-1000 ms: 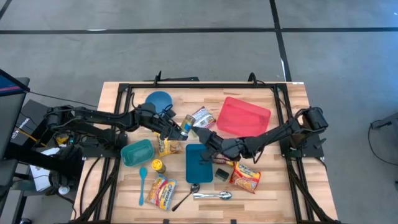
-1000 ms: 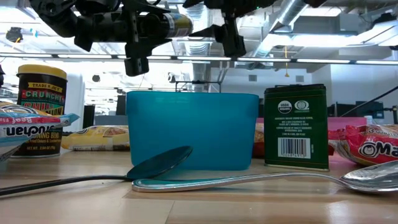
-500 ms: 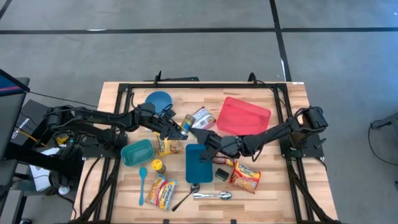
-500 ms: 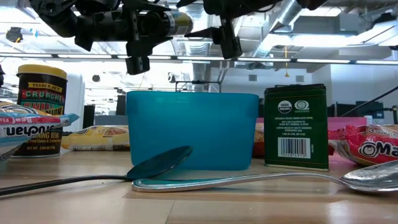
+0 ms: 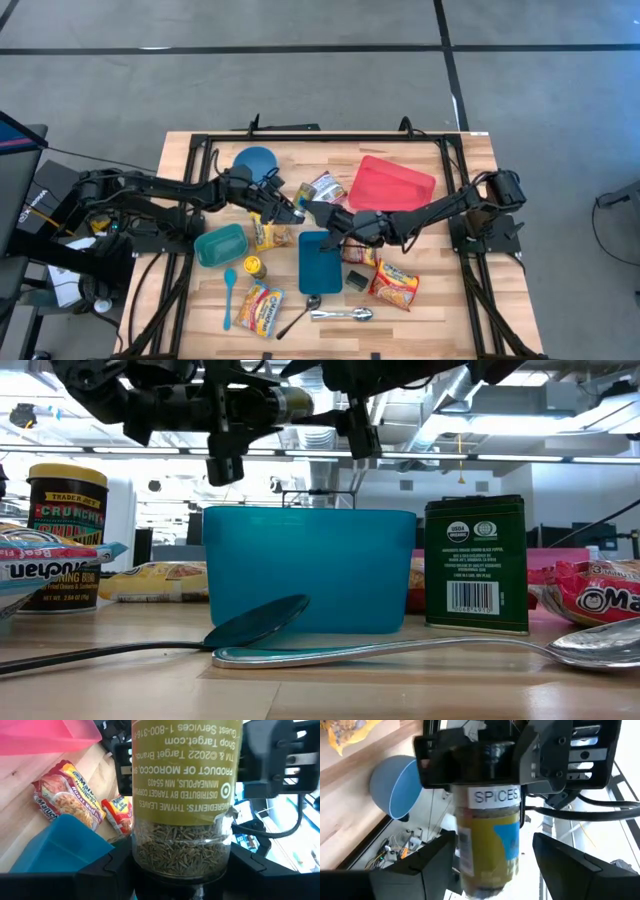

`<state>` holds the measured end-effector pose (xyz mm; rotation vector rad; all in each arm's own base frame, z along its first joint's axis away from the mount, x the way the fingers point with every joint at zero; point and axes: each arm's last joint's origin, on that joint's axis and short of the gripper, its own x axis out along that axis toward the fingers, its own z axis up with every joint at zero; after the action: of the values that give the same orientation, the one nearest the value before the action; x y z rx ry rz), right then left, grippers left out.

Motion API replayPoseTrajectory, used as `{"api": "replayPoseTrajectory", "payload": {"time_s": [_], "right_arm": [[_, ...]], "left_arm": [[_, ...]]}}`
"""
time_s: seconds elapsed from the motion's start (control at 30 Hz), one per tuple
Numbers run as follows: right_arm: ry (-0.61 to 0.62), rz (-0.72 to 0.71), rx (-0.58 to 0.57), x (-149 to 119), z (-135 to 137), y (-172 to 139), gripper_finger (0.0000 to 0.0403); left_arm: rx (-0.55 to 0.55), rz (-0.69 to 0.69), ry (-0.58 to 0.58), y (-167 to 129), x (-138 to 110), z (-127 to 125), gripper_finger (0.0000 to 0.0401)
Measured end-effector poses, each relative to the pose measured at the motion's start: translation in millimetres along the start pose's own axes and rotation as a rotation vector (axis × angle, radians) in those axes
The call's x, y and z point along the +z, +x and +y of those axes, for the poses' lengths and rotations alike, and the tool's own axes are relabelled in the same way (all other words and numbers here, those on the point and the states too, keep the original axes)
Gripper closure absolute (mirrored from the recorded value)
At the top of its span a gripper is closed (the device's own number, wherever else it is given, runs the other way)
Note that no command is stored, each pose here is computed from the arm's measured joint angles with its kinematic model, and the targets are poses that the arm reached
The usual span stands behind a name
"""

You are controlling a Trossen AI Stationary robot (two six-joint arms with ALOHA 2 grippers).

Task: Pick & Place Food Item
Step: Put the green seasoning bottle into the blue bin

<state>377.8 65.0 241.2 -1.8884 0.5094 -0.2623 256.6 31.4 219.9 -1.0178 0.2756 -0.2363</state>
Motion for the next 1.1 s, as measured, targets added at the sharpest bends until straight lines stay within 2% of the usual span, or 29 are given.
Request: {"api": "replayPoseTrajectory", "payload": {"time_s": [0.27,0.43,0.7,0.87,1.1], "right_arm": [[-0.033,0.065,0.059,0.4,4.6,-1.4,0.0143],[-0.035,0.076,0.062,3.7,3.4,-4.8,0.0153],[-0.052,0.067,0.077,5.2,4.8,-5.6,0.0194],[-0.053,0.067,0.078,5.2,5.0,-5.7,0.0217],[-0.050,0.070,0.078,5.1,4.9,-5.7,0.0229]], "left_arm": [[-0.043,0.049,0.006,27.3,11.6,-0.5,0.0207],[-0.038,0.053,0.007,27.9,11.0,1.7,0.0198],[-0.034,0.049,0.008,27.9,11.0,1.8,0.0207],[-0.034,0.050,0.008,27.9,11.0,1.9,0.0194],[-0.035,0.050,0.010,27.9,11.0,1.8,0.0206]]}}
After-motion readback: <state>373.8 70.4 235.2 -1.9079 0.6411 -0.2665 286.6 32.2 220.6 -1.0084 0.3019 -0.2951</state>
